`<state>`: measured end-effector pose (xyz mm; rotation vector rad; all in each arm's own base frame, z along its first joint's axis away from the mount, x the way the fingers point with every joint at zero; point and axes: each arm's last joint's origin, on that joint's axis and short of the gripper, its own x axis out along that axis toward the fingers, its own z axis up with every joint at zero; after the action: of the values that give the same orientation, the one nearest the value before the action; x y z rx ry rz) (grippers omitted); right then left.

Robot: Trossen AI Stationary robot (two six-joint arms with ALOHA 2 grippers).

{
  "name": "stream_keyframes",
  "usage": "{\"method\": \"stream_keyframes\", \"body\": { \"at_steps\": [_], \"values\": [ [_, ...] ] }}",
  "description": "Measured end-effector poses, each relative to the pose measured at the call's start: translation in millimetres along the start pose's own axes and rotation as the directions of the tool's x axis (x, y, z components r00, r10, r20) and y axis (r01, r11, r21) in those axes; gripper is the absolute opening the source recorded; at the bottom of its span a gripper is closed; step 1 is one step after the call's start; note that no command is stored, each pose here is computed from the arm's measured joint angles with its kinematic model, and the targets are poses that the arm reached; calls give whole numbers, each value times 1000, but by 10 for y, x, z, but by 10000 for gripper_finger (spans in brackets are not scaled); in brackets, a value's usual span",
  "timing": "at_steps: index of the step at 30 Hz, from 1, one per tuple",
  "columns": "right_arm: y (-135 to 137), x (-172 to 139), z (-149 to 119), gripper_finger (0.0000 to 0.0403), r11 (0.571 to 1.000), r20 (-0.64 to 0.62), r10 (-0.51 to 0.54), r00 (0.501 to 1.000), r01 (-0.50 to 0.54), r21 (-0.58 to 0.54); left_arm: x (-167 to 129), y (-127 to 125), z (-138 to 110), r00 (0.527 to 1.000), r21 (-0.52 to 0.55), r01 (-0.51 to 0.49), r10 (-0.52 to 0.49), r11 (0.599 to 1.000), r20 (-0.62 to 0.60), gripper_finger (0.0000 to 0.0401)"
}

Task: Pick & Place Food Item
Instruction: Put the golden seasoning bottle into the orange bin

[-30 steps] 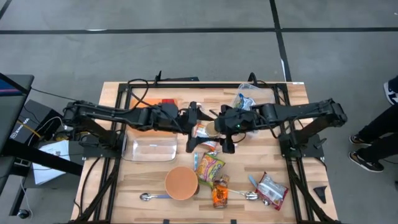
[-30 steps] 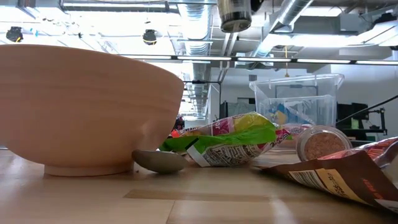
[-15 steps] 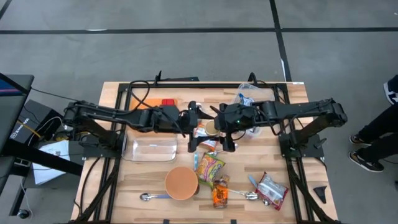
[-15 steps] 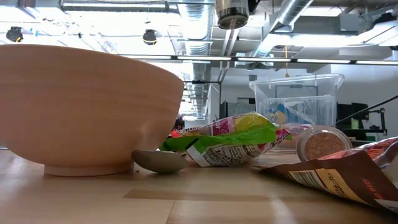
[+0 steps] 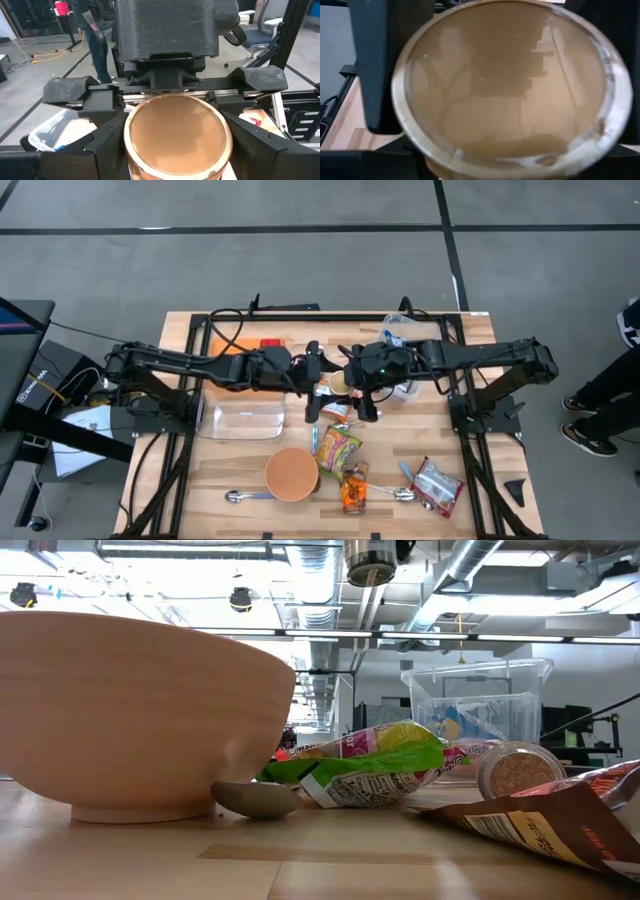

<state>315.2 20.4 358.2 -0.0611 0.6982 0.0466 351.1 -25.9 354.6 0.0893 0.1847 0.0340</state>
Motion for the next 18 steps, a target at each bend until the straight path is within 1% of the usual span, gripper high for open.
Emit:
{"method": "stream_keyframes", "body": {
  "at_steps": [6,10,13,15,18],
  "values": [
    [-32,1,2,282,1000,3,0,1000,0,-2,0,3,-4,1000,2,-7,7,1000,-6,270],
    [-40,-9,27,330,1000,27,-2,1000,2,3,1,3,-25,1000,4,-10,10,1000,-27,270],
    [-70,-10,18,361,1000,19,-11,1000,11,18,4,8,-46,999,2,-16,16,1000,-45,270],
    [-95,-9,9,372,1000,10,-18,1000,17,23,5,25,-63,998,-5,-29,29,1000,-62,270],
    [-137,-8,-9,378,999,-7,-28,1000,28,40,-11,30,-78,996,-13,-33,32,999,-87,270]
  ]
}}
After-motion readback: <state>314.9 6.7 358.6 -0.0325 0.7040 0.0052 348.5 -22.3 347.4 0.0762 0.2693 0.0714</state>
